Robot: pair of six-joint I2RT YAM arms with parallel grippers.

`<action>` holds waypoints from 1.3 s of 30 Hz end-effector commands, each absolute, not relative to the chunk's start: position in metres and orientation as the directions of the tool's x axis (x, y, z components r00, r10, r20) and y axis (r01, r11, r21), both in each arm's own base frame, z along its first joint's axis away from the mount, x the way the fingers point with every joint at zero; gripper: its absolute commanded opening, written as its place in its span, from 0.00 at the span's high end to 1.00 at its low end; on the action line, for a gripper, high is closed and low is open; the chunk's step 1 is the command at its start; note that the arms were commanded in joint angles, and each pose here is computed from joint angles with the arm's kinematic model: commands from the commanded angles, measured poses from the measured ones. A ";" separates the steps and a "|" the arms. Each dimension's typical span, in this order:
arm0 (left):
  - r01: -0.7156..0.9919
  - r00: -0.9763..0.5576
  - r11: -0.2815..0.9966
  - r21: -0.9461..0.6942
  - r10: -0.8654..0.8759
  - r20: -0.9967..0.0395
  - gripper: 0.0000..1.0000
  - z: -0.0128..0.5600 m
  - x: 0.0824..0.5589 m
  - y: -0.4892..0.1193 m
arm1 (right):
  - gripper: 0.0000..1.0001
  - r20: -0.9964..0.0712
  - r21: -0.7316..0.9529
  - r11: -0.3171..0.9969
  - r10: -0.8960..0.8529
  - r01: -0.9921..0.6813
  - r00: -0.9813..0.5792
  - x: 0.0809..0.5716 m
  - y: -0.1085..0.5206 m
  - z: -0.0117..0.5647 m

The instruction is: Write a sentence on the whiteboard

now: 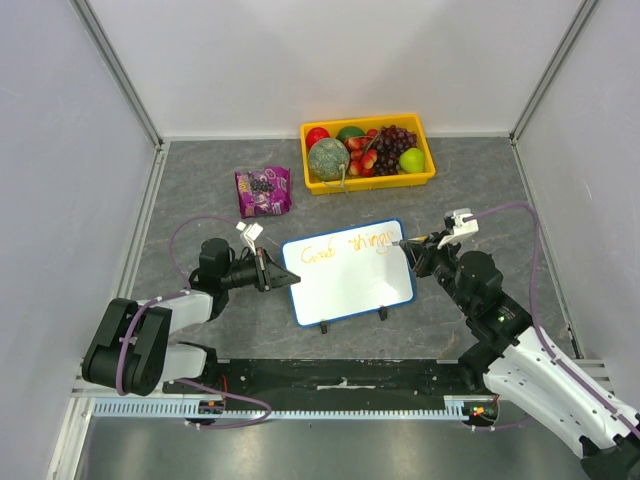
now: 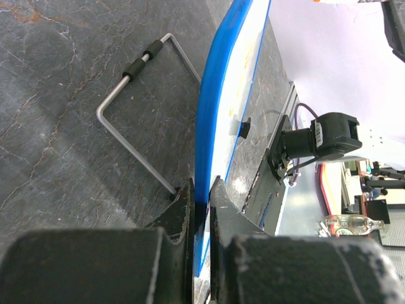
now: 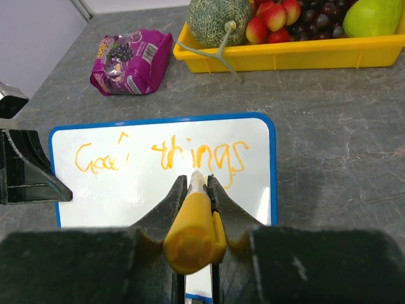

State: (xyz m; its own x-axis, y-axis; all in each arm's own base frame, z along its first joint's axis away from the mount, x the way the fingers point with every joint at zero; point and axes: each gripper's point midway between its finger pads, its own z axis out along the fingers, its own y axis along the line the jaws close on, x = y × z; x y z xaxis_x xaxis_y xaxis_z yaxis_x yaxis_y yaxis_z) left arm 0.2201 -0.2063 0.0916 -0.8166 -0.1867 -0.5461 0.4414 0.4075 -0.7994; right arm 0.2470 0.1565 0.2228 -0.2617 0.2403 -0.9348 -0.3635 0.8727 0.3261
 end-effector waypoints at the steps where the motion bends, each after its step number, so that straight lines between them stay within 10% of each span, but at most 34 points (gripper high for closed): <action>1: 0.345 -0.812 0.547 -0.763 -0.234 -0.535 0.98 0.061 0.236 -0.190 | 1.00 -0.939 0.320 0.858 0.230 -0.403 -0.255 0.249 0.165 0.230; 39: 0.343 -0.817 0.541 -0.768 -0.232 -0.528 0.98 0.061 0.236 -0.191 | 1.00 -0.928 0.365 0.672 0.208 -0.645 -0.309 0.201 0.302 0.236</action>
